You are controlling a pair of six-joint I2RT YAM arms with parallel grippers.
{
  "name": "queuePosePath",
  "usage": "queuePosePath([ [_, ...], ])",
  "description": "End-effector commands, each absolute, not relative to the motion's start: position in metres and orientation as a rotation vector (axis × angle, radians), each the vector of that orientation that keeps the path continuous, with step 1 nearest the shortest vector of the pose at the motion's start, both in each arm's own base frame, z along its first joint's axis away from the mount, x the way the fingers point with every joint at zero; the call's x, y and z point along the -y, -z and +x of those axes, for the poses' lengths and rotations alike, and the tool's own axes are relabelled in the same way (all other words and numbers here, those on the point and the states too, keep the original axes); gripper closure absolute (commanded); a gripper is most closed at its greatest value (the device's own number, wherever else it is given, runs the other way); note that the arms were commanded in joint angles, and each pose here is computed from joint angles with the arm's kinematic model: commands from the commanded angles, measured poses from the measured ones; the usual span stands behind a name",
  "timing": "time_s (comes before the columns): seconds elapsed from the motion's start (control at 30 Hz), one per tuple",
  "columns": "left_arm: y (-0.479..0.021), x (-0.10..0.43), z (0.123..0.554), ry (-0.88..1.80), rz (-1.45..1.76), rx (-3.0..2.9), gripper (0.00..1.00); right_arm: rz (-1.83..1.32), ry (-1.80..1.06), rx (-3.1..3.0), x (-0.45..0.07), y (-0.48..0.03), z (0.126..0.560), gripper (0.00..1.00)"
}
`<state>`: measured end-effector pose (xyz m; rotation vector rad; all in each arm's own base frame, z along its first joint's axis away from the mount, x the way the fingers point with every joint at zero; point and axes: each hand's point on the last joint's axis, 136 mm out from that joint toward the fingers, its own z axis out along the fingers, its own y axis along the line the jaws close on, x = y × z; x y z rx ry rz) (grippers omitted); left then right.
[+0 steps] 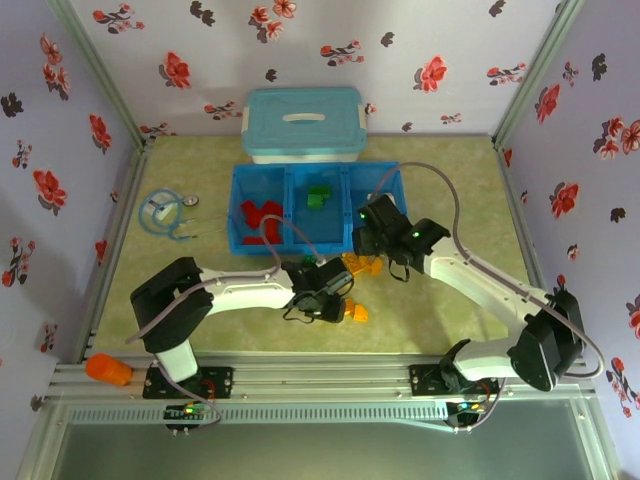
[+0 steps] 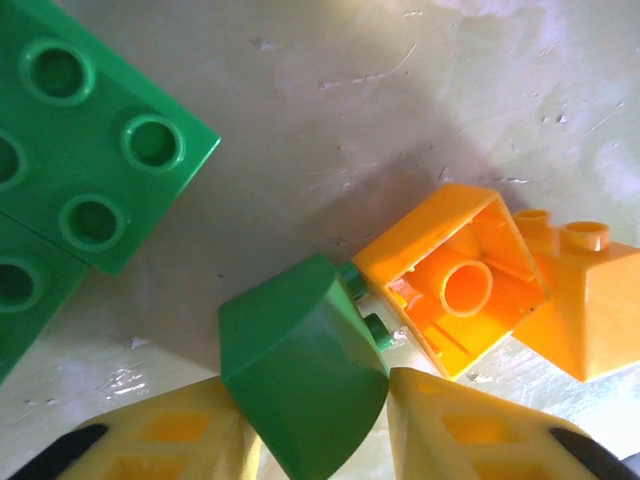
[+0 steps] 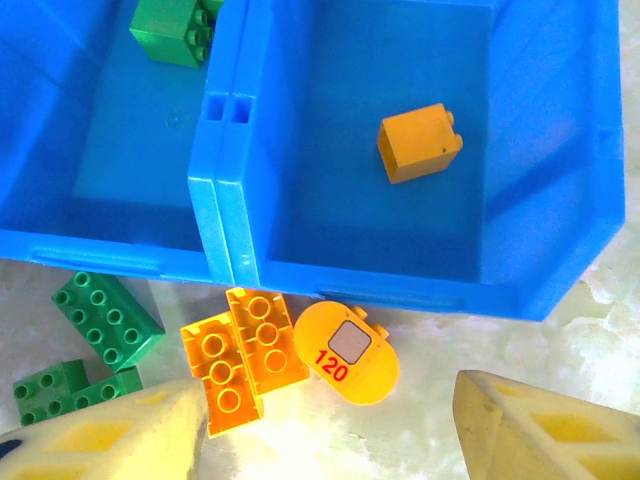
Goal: Sort the legos into containers by color
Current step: Pick up the lego from the middle-left of the table, then place the lego in the container.
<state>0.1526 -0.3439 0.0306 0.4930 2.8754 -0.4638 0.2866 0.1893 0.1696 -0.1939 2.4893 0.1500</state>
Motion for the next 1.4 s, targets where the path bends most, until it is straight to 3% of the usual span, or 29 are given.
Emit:
queuePosePath([
  [0.0,-0.027,0.344,0.153,0.429,0.48,-2.887,0.67,-0.138,-0.155,-2.454,-0.182,-0.175,0.29,0.34],
  [0.23,-0.036,0.334,0.159,0.353,0.498,-2.857,0.75,-0.124,-0.166,-2.459,-0.18,-0.171,0.287,0.35],
  [0.53,-0.077,0.322,0.172,0.343,0.508,-2.772,0.77,-0.106,-0.169,-2.45,-0.177,-0.171,0.286,0.35],
  [0.8,-0.131,0.314,0.23,0.402,0.436,-2.652,0.77,-0.08,-0.172,-2.44,-0.17,-0.174,0.281,0.36],
  [1.17,-0.169,0.307,0.338,0.392,0.319,-2.58,0.76,-0.049,-0.163,-2.456,-0.155,-0.165,0.265,0.35],
  [1.23,-0.174,0.305,0.357,0.38,0.282,-2.58,0.67,-0.044,-0.16,-2.46,-0.153,-0.163,0.263,0.35],
  [1.3,-0.181,0.304,0.371,0.386,0.238,-2.581,0.42,-0.037,-0.163,-2.465,-0.151,-0.159,0.261,0.33],
  [1.37,-0.19,0.309,0.373,0.402,0.247,-2.558,0.31,-0.041,-0.173,-2.478,-0.152,-0.155,0.258,0.31],
])
